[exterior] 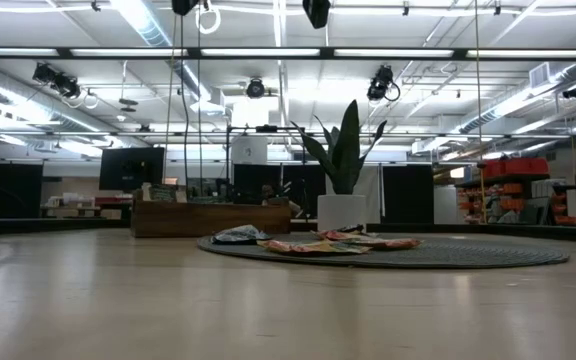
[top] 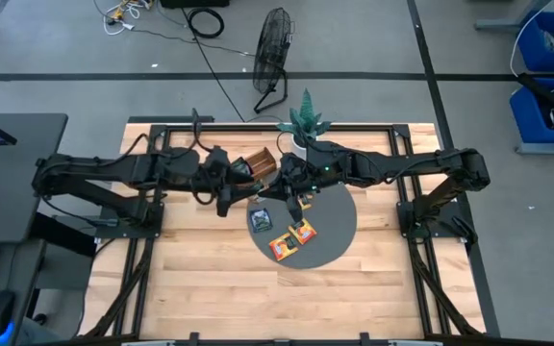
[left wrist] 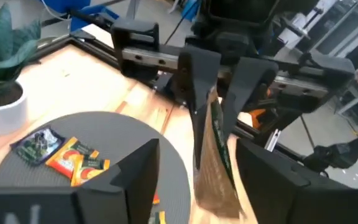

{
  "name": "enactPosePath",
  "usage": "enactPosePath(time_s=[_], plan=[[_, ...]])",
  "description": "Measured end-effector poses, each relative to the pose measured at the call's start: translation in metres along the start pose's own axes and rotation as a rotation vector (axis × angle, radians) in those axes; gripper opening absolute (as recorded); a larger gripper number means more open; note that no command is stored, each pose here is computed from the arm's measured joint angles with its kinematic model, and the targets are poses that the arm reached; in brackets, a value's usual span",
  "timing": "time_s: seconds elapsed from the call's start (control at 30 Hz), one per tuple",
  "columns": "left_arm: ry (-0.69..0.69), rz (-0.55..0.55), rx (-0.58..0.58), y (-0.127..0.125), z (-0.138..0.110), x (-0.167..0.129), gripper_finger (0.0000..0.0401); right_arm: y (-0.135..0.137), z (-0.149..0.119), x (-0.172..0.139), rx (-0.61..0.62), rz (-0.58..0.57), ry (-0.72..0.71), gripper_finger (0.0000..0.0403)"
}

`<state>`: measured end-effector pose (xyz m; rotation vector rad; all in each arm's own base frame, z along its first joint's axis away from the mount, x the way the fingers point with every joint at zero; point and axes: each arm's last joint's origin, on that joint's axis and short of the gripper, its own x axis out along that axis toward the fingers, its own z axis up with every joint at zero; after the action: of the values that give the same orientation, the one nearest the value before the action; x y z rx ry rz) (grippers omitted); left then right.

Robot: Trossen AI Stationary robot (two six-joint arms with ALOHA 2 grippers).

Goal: Pick & Place Tea
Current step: Put the brown tea bag into the left section of the wooden organizer

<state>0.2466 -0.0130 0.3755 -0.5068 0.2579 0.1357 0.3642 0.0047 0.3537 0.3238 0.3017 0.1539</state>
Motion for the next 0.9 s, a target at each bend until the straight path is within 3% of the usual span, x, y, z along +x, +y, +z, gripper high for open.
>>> enactPosePath(time_s=[0.13, 0.4, 0.53, 0.63, 0.77, 0.9], plan=[[0.002, 0.001, 0.023, 0.0, -0.001, 0.003, 0.0164, 0.0, 0.0, 0.0, 0.001, 0.001, 0.001, 0.0], [-0.011, -0.004, 0.095, -0.001, 0.001, 0.002, 0.0015, -0.001, -0.001, 0.0, 0.014, -0.005, 0.016, 0.0], [-0.011, -0.002, 0.11, -0.001, 0.0, 0.003, 0.0007, -0.001, -0.001, 0.0, 0.028, -0.006, 0.016, 0.0005], [-0.015, 0.027, 0.138, 0.0, 0.0, 0.002, 0.0004, -0.001, -0.001, 0.0, 0.038, -0.003, 0.019, 0.0031], [0.011, 0.113, 0.175, 0.005, -0.003, -0.007, 0.0003, -0.001, -0.003, 0.0, 0.069, 0.0, 0.037, 0.0088], [0.088, 0.271, 0.225, 0.013, -0.013, -0.014, 0.0003, 0.0, -0.004, 0.0, 0.073, 0.005, 0.051, 0.0135]])
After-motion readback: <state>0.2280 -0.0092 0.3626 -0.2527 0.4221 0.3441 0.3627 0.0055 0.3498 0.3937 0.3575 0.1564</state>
